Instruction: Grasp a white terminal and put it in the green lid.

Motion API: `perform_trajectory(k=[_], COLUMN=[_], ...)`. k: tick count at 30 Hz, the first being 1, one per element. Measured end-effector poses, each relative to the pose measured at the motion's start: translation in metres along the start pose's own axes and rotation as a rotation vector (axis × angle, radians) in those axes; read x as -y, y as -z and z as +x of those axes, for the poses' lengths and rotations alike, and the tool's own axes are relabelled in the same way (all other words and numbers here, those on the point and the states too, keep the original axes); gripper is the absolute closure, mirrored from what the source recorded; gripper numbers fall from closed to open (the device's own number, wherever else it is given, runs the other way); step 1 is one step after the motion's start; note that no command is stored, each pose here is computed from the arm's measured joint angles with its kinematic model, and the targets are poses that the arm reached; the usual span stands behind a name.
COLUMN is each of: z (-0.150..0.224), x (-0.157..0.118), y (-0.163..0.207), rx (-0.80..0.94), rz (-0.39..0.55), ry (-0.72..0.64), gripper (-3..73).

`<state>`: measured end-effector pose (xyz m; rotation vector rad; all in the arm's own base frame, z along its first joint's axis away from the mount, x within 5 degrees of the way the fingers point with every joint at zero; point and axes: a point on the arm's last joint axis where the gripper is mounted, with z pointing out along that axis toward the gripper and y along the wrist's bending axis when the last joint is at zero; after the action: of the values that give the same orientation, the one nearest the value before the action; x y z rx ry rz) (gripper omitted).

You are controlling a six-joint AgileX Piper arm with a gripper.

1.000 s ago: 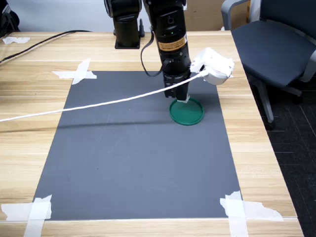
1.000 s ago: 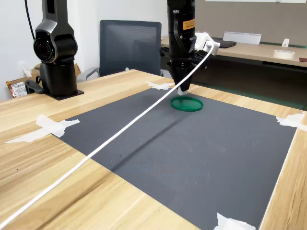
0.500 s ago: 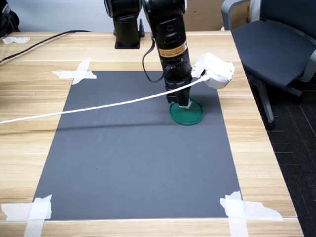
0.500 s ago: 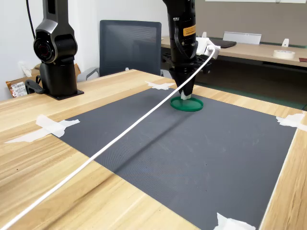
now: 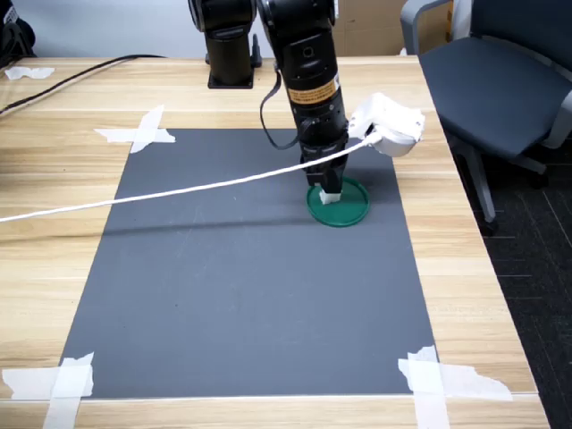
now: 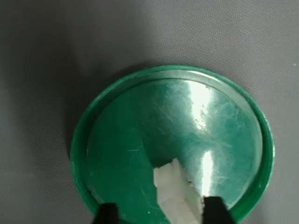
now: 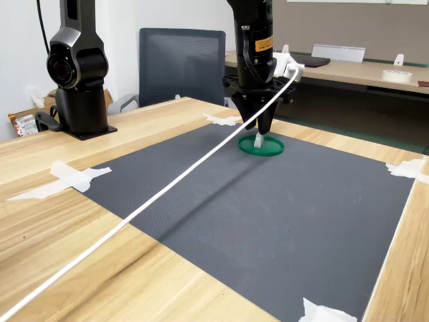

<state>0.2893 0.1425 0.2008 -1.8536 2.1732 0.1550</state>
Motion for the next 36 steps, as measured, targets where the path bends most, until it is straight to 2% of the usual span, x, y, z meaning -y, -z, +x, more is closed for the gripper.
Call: perform_trajectory(k=[2, 5, 9, 13, 18, 20, 24, 28, 33, 36], z=[-0.001, -0.004, 0.0, 0.019, 0.05, 0.062, 0.079, 0.086, 0.093, 0.103], x=[0.0, 0.003, 0.004, 0.006, 0.007, 0.007, 0.005, -0.004, -0.032, -0.055], y=[0.004, 0.019, 0.049, 0.08, 0.109, 0.121, 0.144, 0.164, 0.173, 0.167], rx=[0.011, 0.061, 0.185, 0.282, 0.347, 0.373, 0.417, 0.45, 0.531, 0.623], rz=[0.02, 0.105, 0.297, 0.45, 0.551, 0.59, 0.67, 0.742, 0.843, 0.929], ry=[-0.015, -0.057, -0.155, -0.26, -0.419, -0.484, -0.569, -0.591, -0.633, -0.73], gripper=[29.1, 28.8, 32.7, 44.3, 64.8, 69.5, 71.8, 72.0, 72.0, 72.0])
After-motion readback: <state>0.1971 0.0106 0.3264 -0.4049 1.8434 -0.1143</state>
